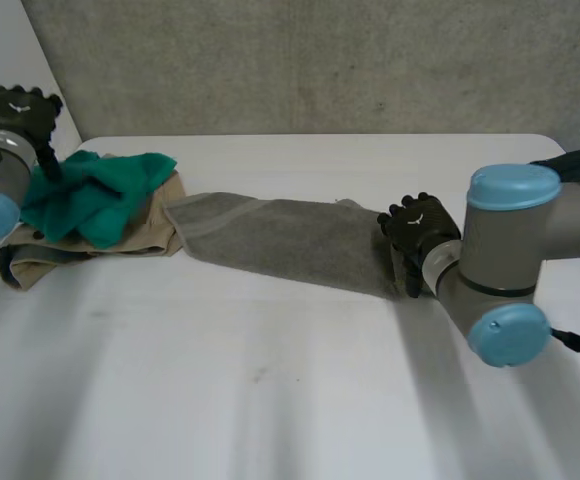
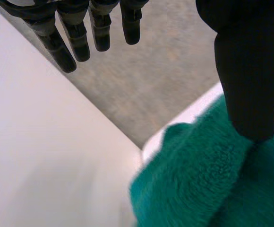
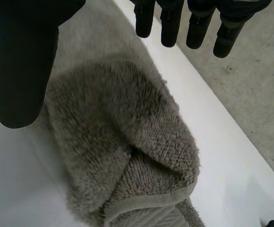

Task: Fold the laundry.

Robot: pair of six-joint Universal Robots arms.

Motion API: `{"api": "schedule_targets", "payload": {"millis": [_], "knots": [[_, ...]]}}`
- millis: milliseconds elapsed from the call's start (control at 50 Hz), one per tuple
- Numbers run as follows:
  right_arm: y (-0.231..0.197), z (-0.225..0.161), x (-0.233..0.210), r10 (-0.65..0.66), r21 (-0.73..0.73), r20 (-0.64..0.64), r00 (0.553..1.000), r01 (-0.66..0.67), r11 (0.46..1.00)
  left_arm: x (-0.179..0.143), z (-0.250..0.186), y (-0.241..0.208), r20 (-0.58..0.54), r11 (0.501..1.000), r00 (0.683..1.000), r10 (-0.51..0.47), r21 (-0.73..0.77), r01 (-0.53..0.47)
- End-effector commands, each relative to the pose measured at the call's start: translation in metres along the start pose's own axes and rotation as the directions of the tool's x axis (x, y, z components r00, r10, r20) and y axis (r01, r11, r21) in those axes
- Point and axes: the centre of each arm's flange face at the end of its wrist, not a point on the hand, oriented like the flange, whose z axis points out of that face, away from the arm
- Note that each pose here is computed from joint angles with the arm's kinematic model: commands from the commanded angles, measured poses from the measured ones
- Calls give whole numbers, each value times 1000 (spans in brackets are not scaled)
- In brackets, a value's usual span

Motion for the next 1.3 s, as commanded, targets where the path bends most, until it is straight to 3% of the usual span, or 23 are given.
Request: {"api": "schedule_targets", "payload": {"millis": [20, 140, 220, 300, 320, 360, 480, 600, 680, 700, 760, 780, 840, 860, 920, 940, 980, 1020, 1080, 1180, 1300], "knots": [[17, 33, -7, -106, -21, -74, 992, 105, 994, 10, -49, -21, -94, 999, 994, -51, -4, 51], [14, 51, 3, -175, 7, -170, 970, 179, 984, 23, -85, -33, -190, 992, 977, -101, 49, 113], [-9, 34, 17, -114, 51, -199, 973, 126, 991, 38, -100, -33, -257, 989, 960, -113, 62, 133], [-87, -25, 53, 51, 280, -218, 974, 12, 960, 61, -106, -31, -338, 986, 934, -120, 70, 152], [-115, -51, 64, 106, 376, -194, 975, -26, 926, 73, -108, -28, -375, 986, 919, -120, 64, 155], [-133, -71, 69, 144, 438, -154, 978, -63, 897, 87, -108, -23, -409, 986, 904, -123, 52, 157], [-170, -136, 80, 211, 499, -17, 977, -174, 849, 145, -115, -9, -533, 987, 836, -133, 2, 159], [-187, -175, 82, 226, 514, 37, 973, -212, 831, 190, -128, -5, -618, 984, 769, -164, -43, 176], [-190, -186, 82, 249, 521, 54, 967, -240, 819, 218, -149, -14, -680, 969, 696, -231, -96, 227], [-190, -189, 82, 266, 522, 66, 962, -261, 812, 227, -160, -18, -699, 956, 659, -278, -134, 261], [-189, -190, 80, 283, 520, 82, 956, -283, 806, 240, -177, -24, -724, 931, 594, -350, -200, 305], [-188, -190, 79, 288, 518, 86, 954, -290, 805, 248, -189, -27, -735, 906, 540, -409, -256, 338], [-187, -187, 78, 288, 517, 83, 954, -289, 806, 257, -204, -30, -737, 866, 469, -487, -338, 369], [-187, -186, 79, 287, 518, 78, 955, -285, 807, 260, -213, -31, -727, 832, 418, -544, -400, 385], [-185, -185, 79, 285, 514, 71, 956, -280, 811, 262, -231, -34, -710, 779, 336, -619, -499, 380], [-183, -183, 79, 282, 509, 64, 957, -274, 816, 260, -240, -37, -695, 745, 287, -659, -555, 369], [-181, -182, 80, 279, 507, 57, 959, -268, 819, 255, -244, -39, -675, 719, 263, -690, -593, 363], [-176, -176, 83, 276, 495, 38, 961, -258, 830, 242, -242, -46, -654, 696, 255, -712, -612, 375], [-167, -169, 90, 278, 475, 15, 960, -252, 843, 220, -231, -55, -627, 682, 281, -727, -606, 410], [-134, -141, 100, 294, 390, -12, 956, -267, 881, 160, -226, -76, -599, 691, 356, -717, -548, 471], [-91, -98, 88, 299, 264, 27, 954, -295, 918, 128, -220, -81, -593, 737, 447, -670, -456, 499]]}}
